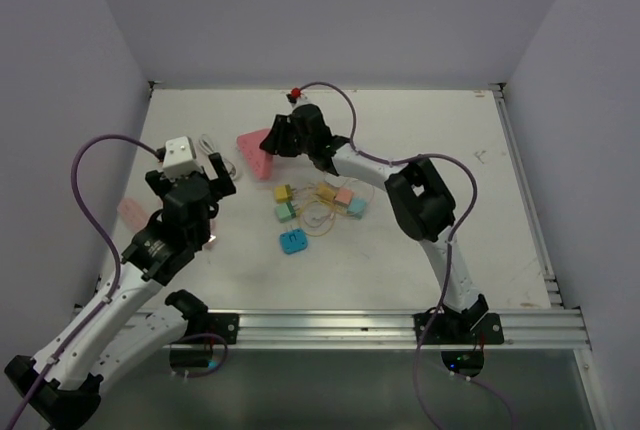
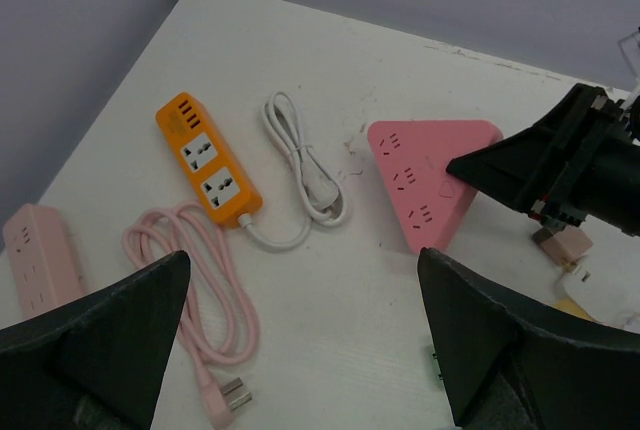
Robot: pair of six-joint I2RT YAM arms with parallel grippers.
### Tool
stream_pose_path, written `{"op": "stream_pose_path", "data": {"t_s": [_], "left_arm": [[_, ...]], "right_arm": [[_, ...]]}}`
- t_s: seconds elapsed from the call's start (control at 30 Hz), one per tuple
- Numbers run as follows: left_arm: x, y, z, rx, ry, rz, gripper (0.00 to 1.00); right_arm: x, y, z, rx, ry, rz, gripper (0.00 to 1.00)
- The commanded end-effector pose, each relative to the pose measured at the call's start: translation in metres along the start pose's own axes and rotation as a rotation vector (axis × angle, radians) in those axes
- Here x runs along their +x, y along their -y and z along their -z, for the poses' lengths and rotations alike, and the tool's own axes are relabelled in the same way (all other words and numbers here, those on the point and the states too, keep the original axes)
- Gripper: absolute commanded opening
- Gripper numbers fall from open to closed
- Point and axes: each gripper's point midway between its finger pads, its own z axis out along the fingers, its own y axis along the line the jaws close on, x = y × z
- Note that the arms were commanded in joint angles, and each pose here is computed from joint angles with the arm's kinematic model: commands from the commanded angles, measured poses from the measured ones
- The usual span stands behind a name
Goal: Pull the plug off the socket
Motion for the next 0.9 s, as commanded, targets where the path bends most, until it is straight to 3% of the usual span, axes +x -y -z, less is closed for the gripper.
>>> {"op": "stream_pose_path", "data": {"t_s": [0.0, 0.27, 0.37, 0.47, 0.57, 0.6, 0.7, 0.8, 0.87], "left_arm": [[-0.016, -0.011, 0.003, -0.052, 0.054, 0.057, 1.00], [-0.021, -0.013, 0.007, -0.047, 0.071, 0.082, 1.00], [-0.021, -0.014, 0.008, -0.048, 0.072, 0.085, 1.00], [-0.021, -0.015, 0.007, -0.051, 0.072, 0.084, 1.00], [-0.019, -0.014, 0.007, -0.050, 0.067, 0.078, 1.00], [-0.019, -0.014, 0.006, -0.052, 0.067, 0.077, 0.99], [-0.018, -0.014, 0.006, -0.053, 0.065, 0.074, 1.00], [-0.018, -0.013, 0.006, -0.044, 0.065, 0.077, 1.00], [-0.016, -0.011, 0.005, -0.041, 0.061, 0.071, 1.00]], "right_arm": [[-0.028, -0.043, -0.017, -0.106, 0.071, -0.008, 0.00], [0.001, -0.042, -0.064, -0.157, 0.001, -0.028, 0.00], [0.010, -0.044, -0.079, -0.196, -0.018, -0.062, 0.08], [0.022, -0.037, -0.089, -0.197, -0.038, -0.094, 0.24], [0.023, -0.035, -0.091, -0.196, -0.046, -0.093, 0.51], [0.023, -0.036, -0.090, -0.192, -0.045, -0.087, 0.66], [0.016, -0.033, -0.082, -0.156, -0.032, -0.051, 0.88], [0.003, -0.029, -0.068, -0.113, -0.015, -0.019, 0.99], [-0.008, -0.019, -0.061, -0.064, -0.002, -0.006, 0.99]]}}
